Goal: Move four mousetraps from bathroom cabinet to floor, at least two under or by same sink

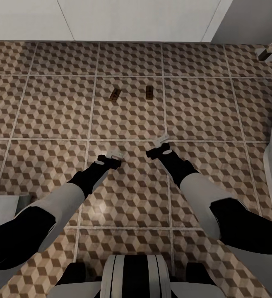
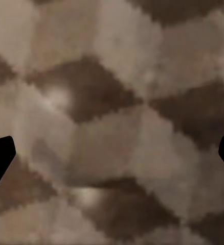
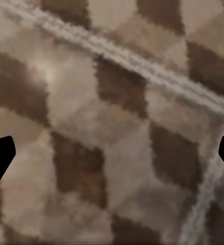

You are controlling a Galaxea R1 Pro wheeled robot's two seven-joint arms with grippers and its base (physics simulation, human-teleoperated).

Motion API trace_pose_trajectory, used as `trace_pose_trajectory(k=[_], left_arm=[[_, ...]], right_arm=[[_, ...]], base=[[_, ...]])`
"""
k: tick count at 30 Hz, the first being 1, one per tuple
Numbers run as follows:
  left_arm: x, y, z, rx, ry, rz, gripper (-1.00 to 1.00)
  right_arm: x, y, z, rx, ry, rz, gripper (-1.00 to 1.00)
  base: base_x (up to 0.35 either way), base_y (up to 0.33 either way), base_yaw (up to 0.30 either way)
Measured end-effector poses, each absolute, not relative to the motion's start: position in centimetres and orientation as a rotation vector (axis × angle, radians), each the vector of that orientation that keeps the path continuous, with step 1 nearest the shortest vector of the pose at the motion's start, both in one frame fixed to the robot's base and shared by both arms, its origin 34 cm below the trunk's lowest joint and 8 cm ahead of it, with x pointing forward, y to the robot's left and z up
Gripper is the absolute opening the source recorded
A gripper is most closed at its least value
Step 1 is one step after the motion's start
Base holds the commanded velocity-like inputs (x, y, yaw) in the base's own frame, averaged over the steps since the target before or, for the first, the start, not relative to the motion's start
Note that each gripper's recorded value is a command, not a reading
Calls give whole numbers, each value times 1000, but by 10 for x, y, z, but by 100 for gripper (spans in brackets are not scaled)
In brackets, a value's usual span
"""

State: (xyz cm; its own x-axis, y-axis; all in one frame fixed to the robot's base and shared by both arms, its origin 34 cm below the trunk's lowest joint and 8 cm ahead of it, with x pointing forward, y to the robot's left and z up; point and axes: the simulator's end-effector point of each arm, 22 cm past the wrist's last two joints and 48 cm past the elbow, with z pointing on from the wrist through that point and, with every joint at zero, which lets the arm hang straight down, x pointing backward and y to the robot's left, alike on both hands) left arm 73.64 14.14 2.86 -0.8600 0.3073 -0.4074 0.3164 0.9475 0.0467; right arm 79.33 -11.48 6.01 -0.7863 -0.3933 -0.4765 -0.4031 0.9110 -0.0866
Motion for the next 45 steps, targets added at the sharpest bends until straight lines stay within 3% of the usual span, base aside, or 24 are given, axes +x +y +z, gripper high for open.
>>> trace_pose_trajectory(k=[45], left_arm=[[775, 147, 94, 439, 2596, 4, 100]], right_arm=[[825, -113, 128, -568, 2475, 12, 100]], base=[[-1, 0, 0]])
